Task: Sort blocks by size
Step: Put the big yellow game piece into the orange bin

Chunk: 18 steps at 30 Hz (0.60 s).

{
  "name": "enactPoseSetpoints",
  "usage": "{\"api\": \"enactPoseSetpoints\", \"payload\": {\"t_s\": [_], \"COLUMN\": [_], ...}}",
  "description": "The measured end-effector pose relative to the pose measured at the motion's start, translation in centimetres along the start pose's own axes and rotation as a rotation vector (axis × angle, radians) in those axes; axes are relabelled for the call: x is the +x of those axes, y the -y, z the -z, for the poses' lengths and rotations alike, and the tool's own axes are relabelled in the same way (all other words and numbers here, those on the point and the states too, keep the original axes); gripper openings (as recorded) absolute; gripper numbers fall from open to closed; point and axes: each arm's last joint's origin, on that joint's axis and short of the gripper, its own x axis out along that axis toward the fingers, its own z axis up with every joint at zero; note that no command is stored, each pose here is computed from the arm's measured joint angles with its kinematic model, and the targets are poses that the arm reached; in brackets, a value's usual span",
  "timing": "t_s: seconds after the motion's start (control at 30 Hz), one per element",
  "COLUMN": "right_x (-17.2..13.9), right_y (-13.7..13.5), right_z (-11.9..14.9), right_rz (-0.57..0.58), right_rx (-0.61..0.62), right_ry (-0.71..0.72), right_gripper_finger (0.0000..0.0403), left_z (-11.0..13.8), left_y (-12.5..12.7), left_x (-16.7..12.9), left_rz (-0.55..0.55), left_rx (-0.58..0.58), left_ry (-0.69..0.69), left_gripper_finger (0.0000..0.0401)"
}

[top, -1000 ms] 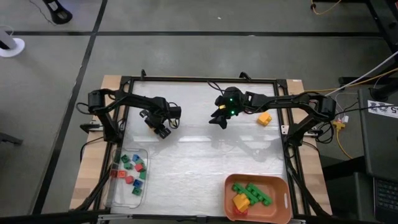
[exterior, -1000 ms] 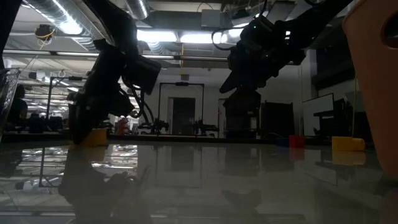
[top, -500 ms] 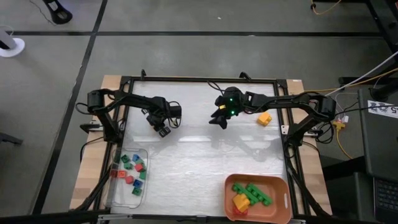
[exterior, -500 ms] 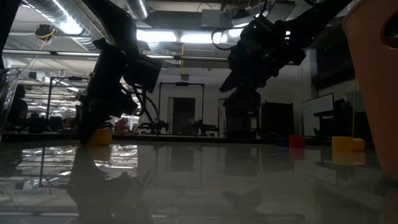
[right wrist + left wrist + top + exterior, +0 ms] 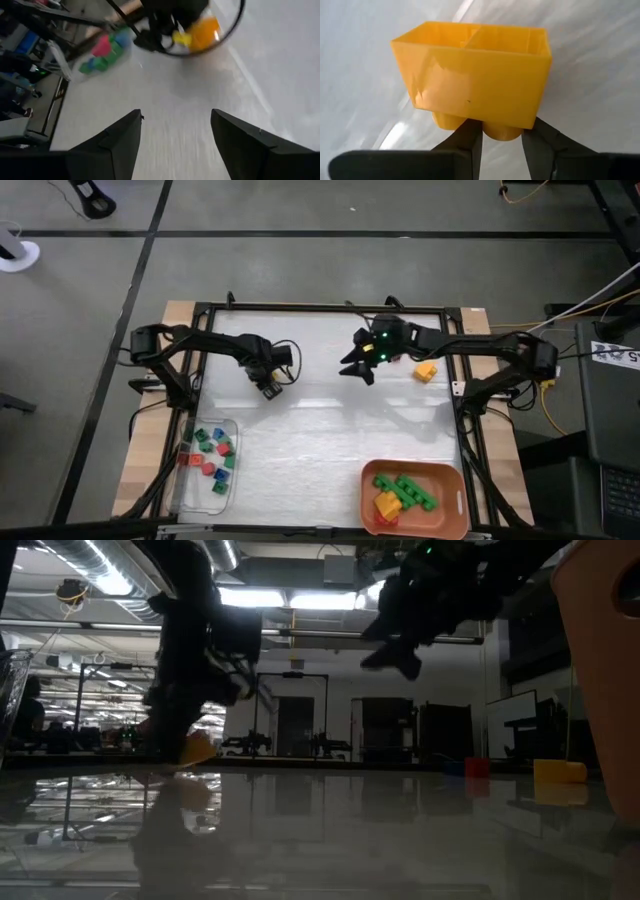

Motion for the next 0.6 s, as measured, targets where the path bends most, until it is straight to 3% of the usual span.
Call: {"api": "enactPoseSetpoints", "payload": {"t_s": [0.3,0.43,0.6], "right_x": [-3.5,-3.1,-1.9], "right_y": [-2.6,-4.2,-6.9], "right_z": [-0.9,-0.2,0.8], "right_rz": [-0.025,-0.070,-0.083], "right_rx": [-0.105,-0.203,-0.306], "right_ry": [0.063,0.022,-0.006], "right_gripper_finger": [0.0238,0.0238,0.0238], "left_z": [-2.6,-3.8,-4.3], "left_y": [1.8,3.3,5.6], "left_x": [-2.0,-3.1,-4.7], "left_rz": [0.332,0.491,0.595], "left_rx": [0.049,0.127,0.226], "left_ry": [0.295,0.464,0.662], "left_gripper_finger": [0.0097,0.0099,0.0102]}}
